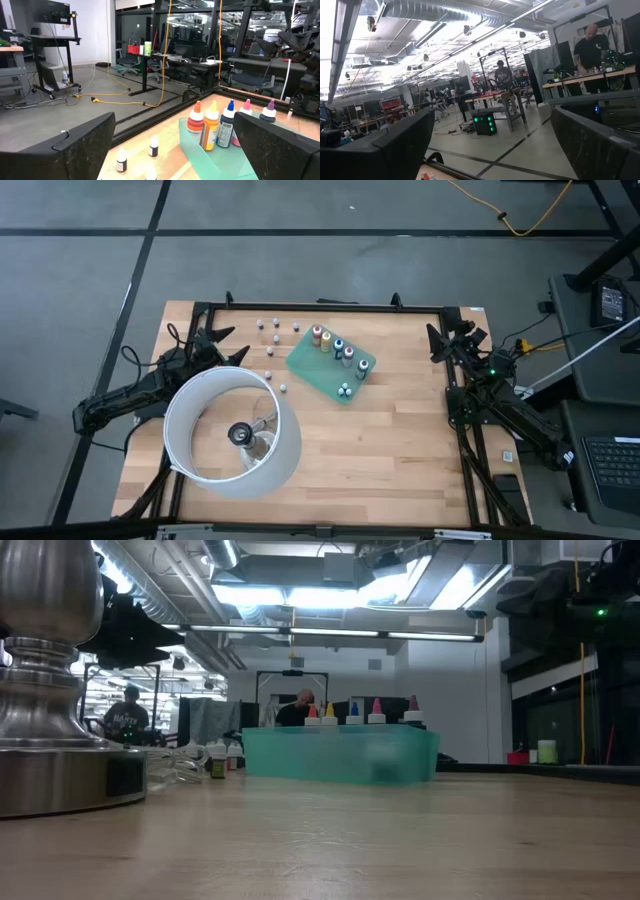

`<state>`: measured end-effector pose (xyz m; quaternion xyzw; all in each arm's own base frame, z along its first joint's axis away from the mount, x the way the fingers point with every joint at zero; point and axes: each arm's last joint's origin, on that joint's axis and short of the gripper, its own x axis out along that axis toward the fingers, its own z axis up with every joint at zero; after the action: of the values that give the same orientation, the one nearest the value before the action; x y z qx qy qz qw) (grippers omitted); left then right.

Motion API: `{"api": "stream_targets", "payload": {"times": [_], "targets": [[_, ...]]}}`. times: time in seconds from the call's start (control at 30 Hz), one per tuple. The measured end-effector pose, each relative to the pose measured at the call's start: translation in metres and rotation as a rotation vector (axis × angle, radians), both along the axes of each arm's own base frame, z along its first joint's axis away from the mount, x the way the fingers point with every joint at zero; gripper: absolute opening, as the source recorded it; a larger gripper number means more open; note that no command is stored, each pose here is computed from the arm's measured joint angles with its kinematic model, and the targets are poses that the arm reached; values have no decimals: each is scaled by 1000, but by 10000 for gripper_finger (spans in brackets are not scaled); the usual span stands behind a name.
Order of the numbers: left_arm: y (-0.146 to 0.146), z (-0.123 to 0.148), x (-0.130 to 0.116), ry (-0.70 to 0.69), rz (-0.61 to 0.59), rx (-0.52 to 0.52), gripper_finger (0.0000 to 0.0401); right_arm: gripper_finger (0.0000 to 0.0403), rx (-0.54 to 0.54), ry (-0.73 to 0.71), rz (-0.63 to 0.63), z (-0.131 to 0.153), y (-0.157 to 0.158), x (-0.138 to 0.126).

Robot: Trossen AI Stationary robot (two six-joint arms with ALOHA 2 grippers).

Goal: Pick & Place food coloring
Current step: Put the small black food coloring bottle into the green bin

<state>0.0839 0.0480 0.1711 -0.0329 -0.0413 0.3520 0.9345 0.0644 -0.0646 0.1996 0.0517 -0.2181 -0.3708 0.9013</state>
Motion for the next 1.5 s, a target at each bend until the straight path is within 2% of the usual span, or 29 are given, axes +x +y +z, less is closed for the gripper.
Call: {"api": "stream_targets", "payload": {"times": [1.07, 1.4, 1.5], "targets": [[0, 1, 0, 4, 15, 6, 400, 399, 0, 0, 0, 0, 0, 0], [-2, 18, -6, 23, 36, 5, 400, 399, 0, 0, 0, 0, 0, 0], [-3, 28, -10, 96, 57, -1, 400, 399, 0, 0, 0, 0, 0, 0]]}}
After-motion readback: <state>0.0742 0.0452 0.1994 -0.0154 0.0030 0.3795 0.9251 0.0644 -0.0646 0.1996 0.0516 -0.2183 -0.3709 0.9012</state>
